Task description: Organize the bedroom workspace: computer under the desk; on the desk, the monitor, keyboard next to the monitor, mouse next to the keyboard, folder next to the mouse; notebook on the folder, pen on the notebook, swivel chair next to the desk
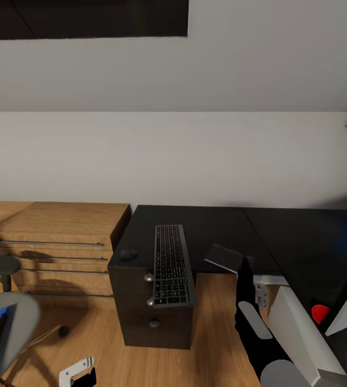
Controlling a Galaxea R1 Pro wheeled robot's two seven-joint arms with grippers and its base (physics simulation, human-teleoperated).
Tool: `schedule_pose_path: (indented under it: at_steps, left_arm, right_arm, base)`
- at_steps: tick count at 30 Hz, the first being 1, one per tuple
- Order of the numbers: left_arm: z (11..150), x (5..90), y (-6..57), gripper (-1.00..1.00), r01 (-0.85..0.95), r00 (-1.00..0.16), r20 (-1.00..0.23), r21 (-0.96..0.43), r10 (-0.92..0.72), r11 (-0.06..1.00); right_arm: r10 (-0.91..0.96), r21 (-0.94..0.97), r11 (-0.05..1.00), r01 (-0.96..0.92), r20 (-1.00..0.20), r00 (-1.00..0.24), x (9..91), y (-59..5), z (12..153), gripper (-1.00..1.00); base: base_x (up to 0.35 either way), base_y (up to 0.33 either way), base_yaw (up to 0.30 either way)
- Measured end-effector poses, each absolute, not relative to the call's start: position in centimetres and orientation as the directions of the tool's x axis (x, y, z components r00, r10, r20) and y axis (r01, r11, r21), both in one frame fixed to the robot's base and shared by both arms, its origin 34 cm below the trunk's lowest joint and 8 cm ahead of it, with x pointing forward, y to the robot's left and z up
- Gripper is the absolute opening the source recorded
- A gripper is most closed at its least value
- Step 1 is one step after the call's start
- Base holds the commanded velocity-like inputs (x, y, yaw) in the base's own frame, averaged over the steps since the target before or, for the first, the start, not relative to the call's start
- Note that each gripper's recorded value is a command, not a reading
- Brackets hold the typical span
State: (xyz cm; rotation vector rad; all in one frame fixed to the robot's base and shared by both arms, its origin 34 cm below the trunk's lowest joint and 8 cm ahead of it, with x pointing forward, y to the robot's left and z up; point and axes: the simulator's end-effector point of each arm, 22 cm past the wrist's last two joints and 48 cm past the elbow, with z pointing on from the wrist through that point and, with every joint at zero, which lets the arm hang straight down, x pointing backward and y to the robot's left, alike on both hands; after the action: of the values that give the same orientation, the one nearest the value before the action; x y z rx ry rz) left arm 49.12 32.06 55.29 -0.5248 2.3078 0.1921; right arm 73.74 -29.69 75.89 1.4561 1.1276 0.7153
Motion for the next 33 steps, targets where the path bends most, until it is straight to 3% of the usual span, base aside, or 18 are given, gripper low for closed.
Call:
schedule_pose_path:
  at_steps: [13,24,33]
  left_arm:
    - [55.31,49.09,32.14,1.0,-0.426,-0.636,-0.706,-0.017,-0.312,0.905]
    - [55.12,48.93,32.23,1.0,-0.427,-0.64,-0.702,-0.014,-0.313,0.904]
    - [54.61,48.25,32.27,1.0,-0.429,-0.652,-0.691,-0.002,-0.311,0.903]
  right_arm:
    - [0.919,0.965,0.062,0.254,-0.155,0.363,73.71,-29.8,75.9,1.0]
    - [0.92,0.964,0.061,0.26,-0.155,0.359,73.69,-29.69,75.64,1.0]
    - [0.923,0.963,0.062,0.262,-0.156,0.353,73.71,-29.49,75.75,1.0]
  base:
    - [-0.074,0.0,0.0]
    - [-0.264,0.0,0.0]
    - [-0.064,0.0,0.0]
